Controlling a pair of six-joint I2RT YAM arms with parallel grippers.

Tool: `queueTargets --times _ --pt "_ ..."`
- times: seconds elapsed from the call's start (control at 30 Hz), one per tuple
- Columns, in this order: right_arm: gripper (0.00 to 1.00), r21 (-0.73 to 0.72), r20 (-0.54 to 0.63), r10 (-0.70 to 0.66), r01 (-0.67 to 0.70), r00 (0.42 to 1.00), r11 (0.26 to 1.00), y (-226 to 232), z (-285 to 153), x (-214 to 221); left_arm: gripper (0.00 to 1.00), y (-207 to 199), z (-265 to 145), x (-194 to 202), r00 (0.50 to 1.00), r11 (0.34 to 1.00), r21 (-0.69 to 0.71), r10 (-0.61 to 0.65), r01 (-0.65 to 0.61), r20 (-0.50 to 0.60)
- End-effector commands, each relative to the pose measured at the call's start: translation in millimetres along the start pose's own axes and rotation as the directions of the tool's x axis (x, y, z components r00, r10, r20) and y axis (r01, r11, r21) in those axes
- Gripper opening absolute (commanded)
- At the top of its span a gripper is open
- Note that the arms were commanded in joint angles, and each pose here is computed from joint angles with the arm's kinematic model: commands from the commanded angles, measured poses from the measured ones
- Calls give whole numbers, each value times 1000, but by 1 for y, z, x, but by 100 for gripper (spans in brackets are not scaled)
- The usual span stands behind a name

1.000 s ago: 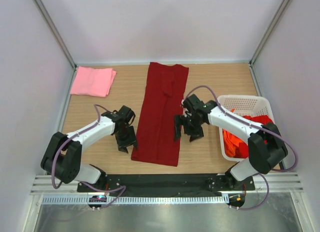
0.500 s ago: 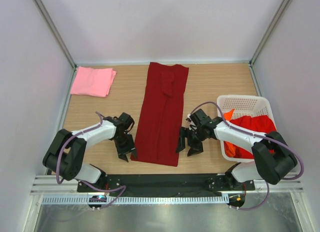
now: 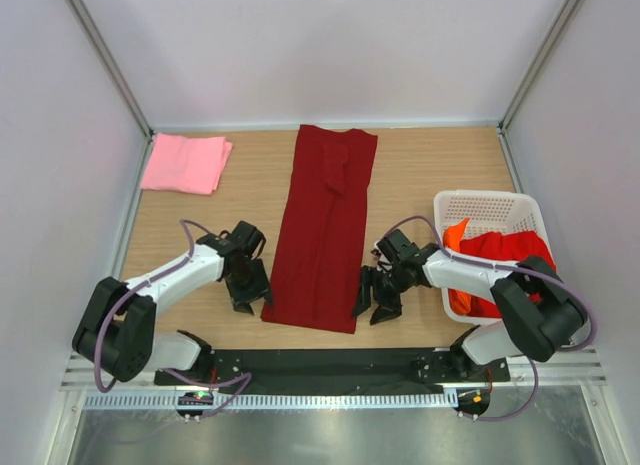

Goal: Fold and stack the t-shirts
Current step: Fold the tshirt

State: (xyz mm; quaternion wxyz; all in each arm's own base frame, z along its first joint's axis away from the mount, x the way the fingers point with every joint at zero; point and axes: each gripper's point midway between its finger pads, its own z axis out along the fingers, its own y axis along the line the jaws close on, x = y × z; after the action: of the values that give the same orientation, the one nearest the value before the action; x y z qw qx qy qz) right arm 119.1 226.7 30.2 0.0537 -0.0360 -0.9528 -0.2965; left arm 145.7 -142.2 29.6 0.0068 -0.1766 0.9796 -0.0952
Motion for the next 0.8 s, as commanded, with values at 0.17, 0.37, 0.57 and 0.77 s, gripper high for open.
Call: queueTargets --times 0.17,0.37,0.57,0.77 --pt "61 -18 3 64 -64 998 998 0 15 -1 52 -7 21 0 999 999 27 -40 40 -32" --pt "60 -13 -2 109 -109 994 994 -4 25 -2 47 -4 34 -2 999 999 6 -36 36 -41" --pt "56 22 -13 120 -120 993 993 -10 32 -3 37 -1 41 -4 998 999 -28 -28 26 -52" --pt "36 83 64 113 -118 992 990 -21 32 -16 14 0 42 1 998 999 -34 -26 23 -65"
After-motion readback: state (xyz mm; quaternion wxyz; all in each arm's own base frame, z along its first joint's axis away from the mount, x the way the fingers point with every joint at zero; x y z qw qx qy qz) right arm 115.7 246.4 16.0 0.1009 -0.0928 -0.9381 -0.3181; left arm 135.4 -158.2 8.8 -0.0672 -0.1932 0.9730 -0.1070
